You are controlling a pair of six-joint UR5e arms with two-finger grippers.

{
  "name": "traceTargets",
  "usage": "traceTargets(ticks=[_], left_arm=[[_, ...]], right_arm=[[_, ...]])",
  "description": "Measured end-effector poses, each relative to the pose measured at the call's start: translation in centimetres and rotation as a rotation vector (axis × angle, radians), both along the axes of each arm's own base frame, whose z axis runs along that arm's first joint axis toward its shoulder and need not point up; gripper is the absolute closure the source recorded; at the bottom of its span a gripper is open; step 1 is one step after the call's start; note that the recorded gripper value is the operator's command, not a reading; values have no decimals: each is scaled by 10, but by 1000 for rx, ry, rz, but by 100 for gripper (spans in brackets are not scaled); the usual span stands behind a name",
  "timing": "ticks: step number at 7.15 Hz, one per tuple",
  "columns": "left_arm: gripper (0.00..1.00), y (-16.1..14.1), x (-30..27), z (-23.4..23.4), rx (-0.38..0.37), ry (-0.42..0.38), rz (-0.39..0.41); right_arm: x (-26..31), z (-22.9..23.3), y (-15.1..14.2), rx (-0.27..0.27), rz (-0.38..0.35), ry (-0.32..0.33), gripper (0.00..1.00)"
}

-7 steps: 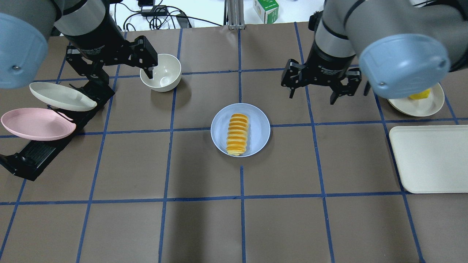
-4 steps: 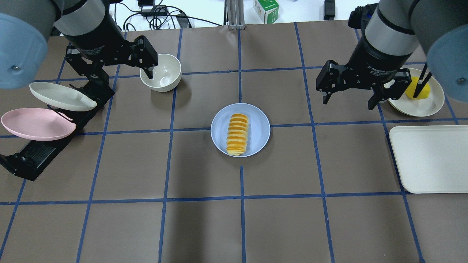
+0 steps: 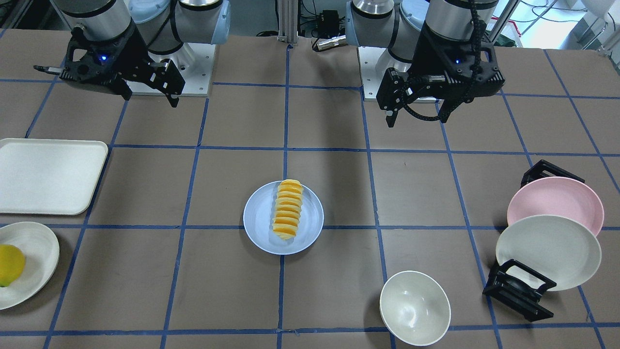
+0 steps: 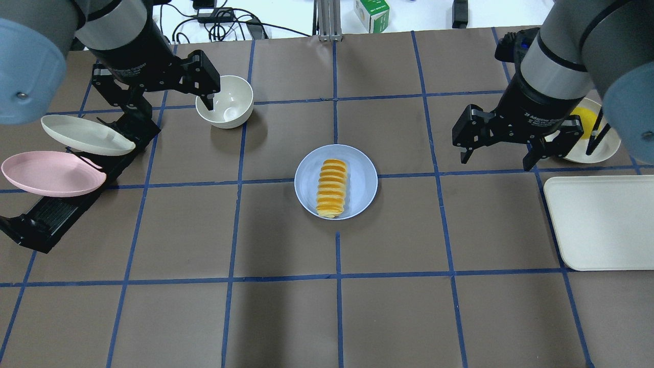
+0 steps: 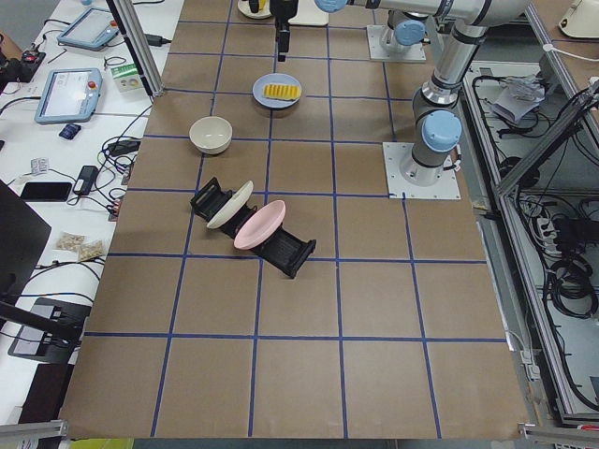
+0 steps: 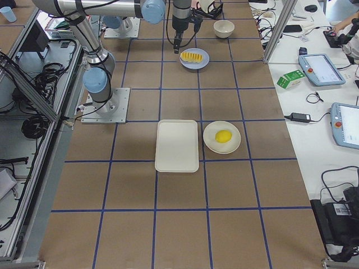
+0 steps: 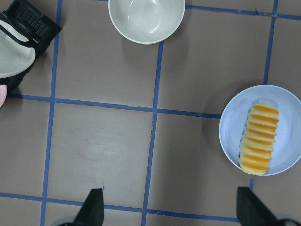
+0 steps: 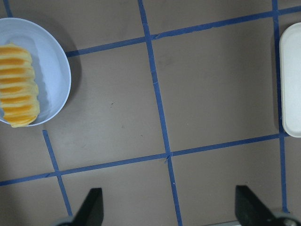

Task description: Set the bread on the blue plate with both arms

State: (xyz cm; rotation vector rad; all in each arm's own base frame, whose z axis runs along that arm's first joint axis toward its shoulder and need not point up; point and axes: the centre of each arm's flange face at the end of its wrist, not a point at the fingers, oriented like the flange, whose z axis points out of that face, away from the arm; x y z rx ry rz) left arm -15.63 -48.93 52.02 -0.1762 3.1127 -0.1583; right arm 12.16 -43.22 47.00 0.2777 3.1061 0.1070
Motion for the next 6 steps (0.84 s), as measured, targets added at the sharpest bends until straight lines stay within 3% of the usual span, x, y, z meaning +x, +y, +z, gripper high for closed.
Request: traceTargets(ticks=[3, 6], left_arm=[[0, 0, 0, 0, 0, -1, -2], [0, 0, 0, 0, 0, 0, -1]], right_arm=[[0, 28, -2, -49, -11, 0, 0], [0, 32, -3, -53, -11, 1, 0]])
